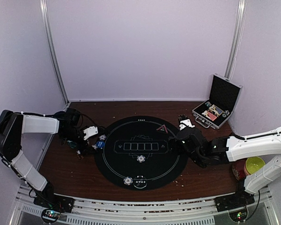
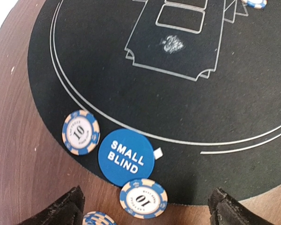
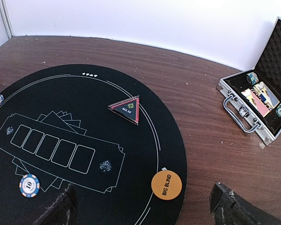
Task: Distribute texas hold em gaming equipment
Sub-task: Pick up the poker chip from the small blind area.
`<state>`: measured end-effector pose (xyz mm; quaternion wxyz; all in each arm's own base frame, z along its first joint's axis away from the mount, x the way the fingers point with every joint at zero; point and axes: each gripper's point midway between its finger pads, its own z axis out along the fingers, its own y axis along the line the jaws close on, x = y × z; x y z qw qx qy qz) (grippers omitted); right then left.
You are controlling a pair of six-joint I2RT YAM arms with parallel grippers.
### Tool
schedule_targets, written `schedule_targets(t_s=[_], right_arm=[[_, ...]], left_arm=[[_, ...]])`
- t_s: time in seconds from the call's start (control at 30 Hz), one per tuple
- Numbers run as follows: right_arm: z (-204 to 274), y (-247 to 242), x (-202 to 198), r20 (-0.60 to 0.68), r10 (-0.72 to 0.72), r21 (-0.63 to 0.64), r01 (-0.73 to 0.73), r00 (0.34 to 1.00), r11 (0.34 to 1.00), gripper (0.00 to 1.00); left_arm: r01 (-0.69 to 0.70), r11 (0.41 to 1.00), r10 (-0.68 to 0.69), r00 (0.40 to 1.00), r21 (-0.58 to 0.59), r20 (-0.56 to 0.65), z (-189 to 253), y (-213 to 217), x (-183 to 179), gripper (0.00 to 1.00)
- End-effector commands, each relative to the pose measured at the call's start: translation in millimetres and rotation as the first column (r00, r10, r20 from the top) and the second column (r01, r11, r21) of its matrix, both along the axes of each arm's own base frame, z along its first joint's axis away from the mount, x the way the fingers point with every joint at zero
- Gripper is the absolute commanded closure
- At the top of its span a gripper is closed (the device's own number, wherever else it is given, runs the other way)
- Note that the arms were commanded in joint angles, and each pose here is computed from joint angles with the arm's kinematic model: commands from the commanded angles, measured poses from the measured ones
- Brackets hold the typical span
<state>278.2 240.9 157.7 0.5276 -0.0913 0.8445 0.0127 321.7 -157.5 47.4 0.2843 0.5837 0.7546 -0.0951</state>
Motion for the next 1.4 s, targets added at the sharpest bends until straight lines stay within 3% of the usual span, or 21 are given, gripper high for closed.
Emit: schedule_targets(t_s=[0.0, 0.63, 1.37], right_arm=[[0.0, -1.8, 0.7, -0.001, -0.007, 0.006, 0.007, 1.0, 1.0, 0.0], [-0.8, -2.0, 0.9, -0.001, -0.009, 0.003, 0.009, 1.0, 1.0, 0.0], [1.6, -3.1, 0.6, 0.004, -0.013, 0.012, 0.013, 1.0, 1.0, 0.0]], left_arm=[[-0.031, 0.999, 0.031, 0.999, 0.026, 0.024, -7.0, 10.1, 9.2, 0.06], [-0.052, 0.998, 0.053, 0.998, 0.038, -0.028, -24.1, 15.8, 16.1, 0.25], [-0.036, 0.998, 0.039, 0.997, 0.047, -0.07, -24.6, 15.5, 12.8, 0.4]])
